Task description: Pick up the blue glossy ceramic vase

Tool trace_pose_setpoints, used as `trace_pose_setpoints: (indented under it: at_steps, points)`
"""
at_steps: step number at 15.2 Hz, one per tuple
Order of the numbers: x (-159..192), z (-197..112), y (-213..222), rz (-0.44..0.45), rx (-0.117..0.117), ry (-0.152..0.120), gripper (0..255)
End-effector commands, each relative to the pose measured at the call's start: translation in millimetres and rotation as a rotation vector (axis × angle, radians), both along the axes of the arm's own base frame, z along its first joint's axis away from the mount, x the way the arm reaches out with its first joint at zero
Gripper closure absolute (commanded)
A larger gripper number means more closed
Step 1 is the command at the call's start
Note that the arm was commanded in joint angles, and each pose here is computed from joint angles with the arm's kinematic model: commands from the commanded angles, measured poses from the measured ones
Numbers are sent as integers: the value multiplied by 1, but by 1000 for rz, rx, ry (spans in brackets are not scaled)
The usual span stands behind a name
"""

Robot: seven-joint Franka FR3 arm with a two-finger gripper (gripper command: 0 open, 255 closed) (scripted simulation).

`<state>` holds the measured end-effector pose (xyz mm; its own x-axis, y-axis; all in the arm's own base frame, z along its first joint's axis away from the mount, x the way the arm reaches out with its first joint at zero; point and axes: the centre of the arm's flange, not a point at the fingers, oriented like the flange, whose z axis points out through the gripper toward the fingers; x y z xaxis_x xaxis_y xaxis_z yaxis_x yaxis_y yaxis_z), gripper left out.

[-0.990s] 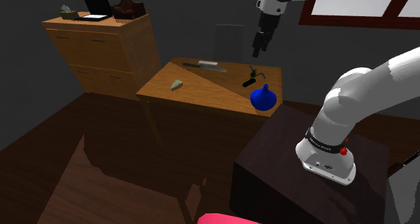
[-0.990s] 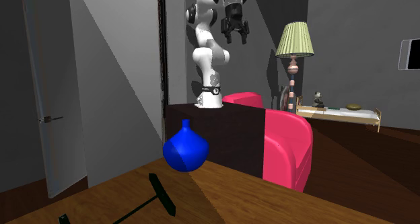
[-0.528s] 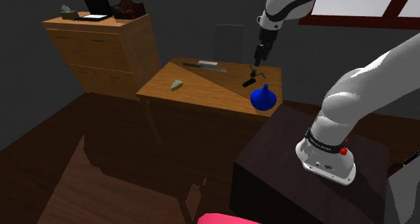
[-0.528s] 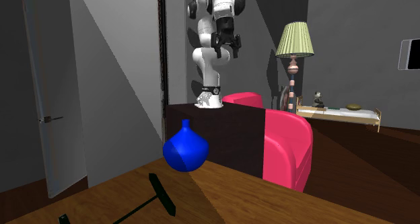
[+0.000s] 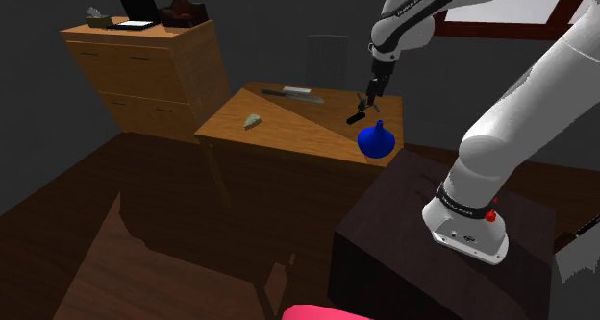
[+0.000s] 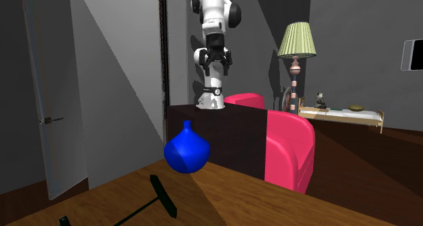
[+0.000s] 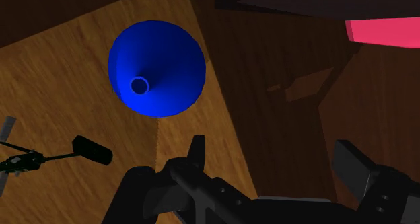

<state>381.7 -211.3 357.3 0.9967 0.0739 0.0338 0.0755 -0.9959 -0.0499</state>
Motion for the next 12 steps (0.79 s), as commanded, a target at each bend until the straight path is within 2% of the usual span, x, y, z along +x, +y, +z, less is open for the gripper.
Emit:
trace_pose_setpoints:
  at_steps: [1,12]
  points:
    - [4,-20,-17,0,-7,8,0]
    - [21,-125,-112,-6,-35,55,0]
